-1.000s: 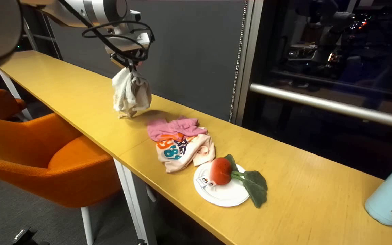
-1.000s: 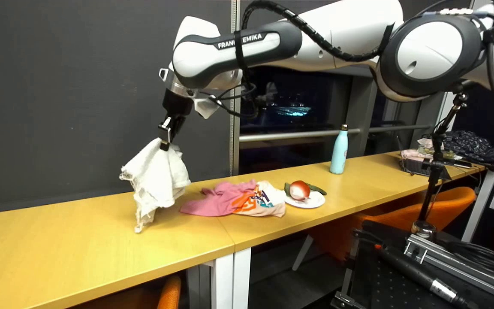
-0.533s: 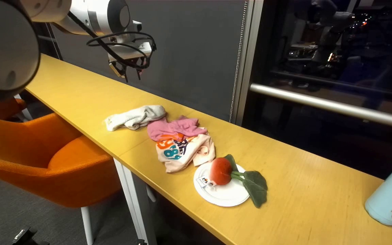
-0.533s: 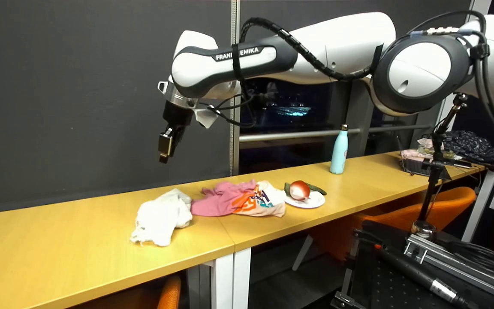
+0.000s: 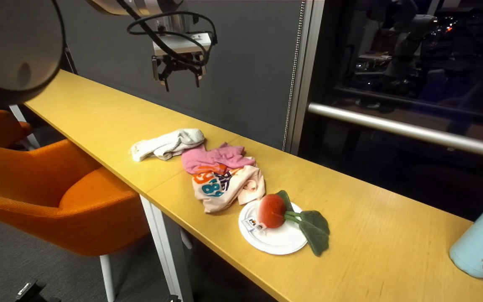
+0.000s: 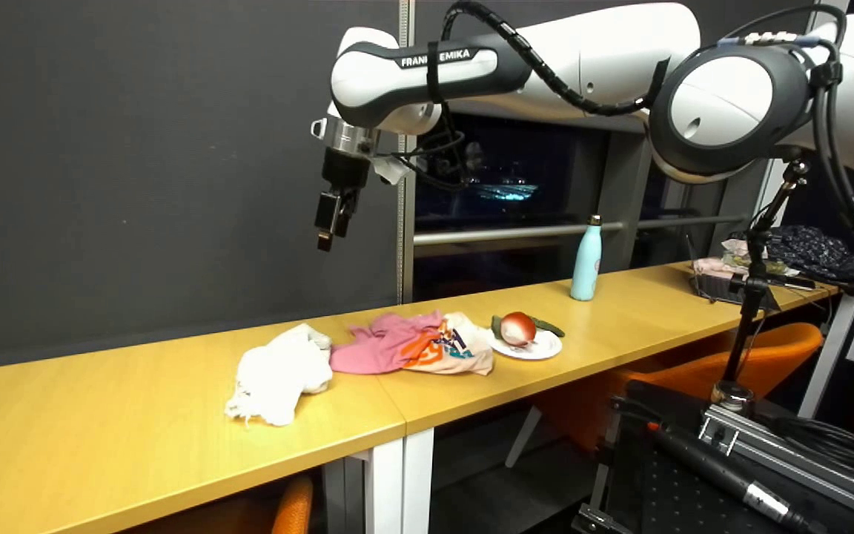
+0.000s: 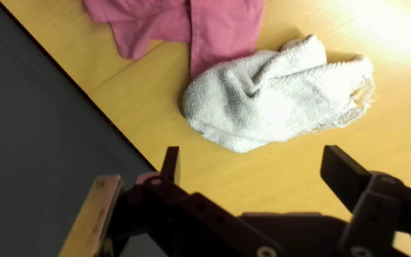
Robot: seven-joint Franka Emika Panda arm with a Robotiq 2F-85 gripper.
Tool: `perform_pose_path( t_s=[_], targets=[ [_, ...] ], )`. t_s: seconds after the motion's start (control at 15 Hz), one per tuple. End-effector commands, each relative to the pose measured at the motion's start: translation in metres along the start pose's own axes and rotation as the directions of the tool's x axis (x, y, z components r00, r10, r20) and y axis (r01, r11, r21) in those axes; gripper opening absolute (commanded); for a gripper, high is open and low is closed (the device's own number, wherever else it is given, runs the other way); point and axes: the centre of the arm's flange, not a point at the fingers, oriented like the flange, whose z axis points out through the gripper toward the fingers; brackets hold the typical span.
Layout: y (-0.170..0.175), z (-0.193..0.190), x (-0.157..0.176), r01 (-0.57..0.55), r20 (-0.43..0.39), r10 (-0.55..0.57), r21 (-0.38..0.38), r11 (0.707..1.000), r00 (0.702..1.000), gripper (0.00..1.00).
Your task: Move the white towel and the pink shirt to the left
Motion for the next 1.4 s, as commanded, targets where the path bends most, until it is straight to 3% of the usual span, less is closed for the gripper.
perform_pose_path(
  t_s=[0.0, 0.4, 0.53, 0.67, 1.0, 1.07, 1.13, 1.33],
  targets=[
    [0.014, 0.024, -0.040, -0.007, 0.090, 0.004, 0.034, 0.999, 0.996, 1.00],
    [0.016, 0.116, -0.081, -0.037, 0.283, 0.018, 0.063, 0.997, 0.959, 1.00],
    [0.017, 0.144, -0.096, -0.040, 0.346, 0.031, 0.019, 0.999, 0.938, 1.00],
    [0.025, 0.171, -0.111, -0.053, 0.373, 0.077, -0.073, 0.996, 0.925, 1.00],
    [0.031, 0.202, -0.121, -0.083, 0.336, 0.152, -0.210, 0.974, 0.929, 1.00],
    [0.029, 0.203, -0.120, -0.093, 0.321, 0.163, -0.222, 0.971, 0.933, 0.75],
    [0.027, 0.202, -0.119, -0.099, 0.311, 0.172, -0.236, 0.967, 0.935, 0.74],
    [0.020, 0.188, -0.111, -0.108, 0.283, 0.185, -0.267, 0.958, 0.941, 0.51]
  ],
)
